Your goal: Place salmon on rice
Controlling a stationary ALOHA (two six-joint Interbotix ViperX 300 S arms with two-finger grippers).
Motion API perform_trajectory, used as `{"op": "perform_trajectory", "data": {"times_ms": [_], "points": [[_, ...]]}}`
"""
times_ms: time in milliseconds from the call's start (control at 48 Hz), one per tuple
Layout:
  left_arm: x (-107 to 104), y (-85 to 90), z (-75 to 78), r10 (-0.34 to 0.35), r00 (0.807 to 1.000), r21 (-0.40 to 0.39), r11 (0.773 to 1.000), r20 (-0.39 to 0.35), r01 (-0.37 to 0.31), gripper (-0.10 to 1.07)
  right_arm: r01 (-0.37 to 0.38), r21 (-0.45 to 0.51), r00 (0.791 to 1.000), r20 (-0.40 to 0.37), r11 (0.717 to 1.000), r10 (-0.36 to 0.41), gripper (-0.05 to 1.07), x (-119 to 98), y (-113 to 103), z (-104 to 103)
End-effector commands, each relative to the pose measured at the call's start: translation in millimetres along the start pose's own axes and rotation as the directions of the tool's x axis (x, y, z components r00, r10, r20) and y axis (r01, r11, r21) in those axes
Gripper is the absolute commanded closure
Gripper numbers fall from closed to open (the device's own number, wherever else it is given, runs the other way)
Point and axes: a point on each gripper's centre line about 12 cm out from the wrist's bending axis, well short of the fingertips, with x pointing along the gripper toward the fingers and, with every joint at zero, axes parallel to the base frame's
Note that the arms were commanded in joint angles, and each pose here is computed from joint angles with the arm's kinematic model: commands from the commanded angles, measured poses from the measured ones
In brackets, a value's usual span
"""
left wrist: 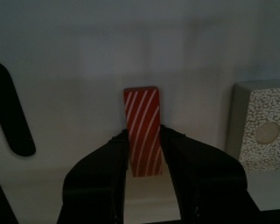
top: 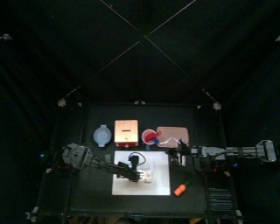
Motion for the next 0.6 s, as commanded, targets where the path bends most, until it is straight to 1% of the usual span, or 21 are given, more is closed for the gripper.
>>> {"op": "perform_trajectory", "data": {"times_ms": [0, 83, 146, 250, 333, 417, 583], "points": [[-13.7, -4.7, 2.8, -0.018, 1.0, -0.007, 1.0, 0.001, 0.018, 0.33, 0.003, 0.004, 1.0, 0.014, 1.0, -0.003, 0.97, -0.1, -0.8, 4.0], [-18.3, -1.5, 3.7, 0.002, 1.0, -0.006, 1.0, 0.008, -0.002, 0.33, 0.003, 0.004, 1.0, 0.011, 1.0, -0.003, 0.97, -0.1, -0.8, 3.2], [-28.0, 1.2, 6.0, 0.018, 1.0, -0.009, 1.0, 0.015, -0.017, 0.33, 0.003, 0.004, 1.0, 0.011, 1.0, -0.003, 0.97, -0.1, -0.8, 2.7], [-42.0, -0.8, 6.6, 0.013, 1.0, -0.011, 1.0, 0.02, -0.013, 0.33, 0.003, 0.004, 1.0, 0.008, 1.0, -0.003, 0.97, -0.2, -0.7, 1.9], [-53.5, -11.2, 6.2, -0.029, 1.0, -0.01, 1.0, 0.013, 0.029, 0.33, 0.004, 0.002, 1.0, 0.009, 1.0, -0.004, 0.97, -0.2, -1.0, 2.1], [-59.2, -21.4, 6.4, -0.06, 0.998, -0.004, 0.998, 0.02, 0.06, 0.33, 0.008, 0.003, 1.0, 0.007, 1.0, -0.009, 0.97, -0.2, -2.1, 1.8], [-63.1, -41.8, 7.6, -0.106, 0.994, 0.004, 0.994, 0.032, 0.106, 0.33, 0.024, -0.001, 1.0, -0.012, 1.0, -0.024, 0.97, -0.7, -5.8, -0.3]]}}
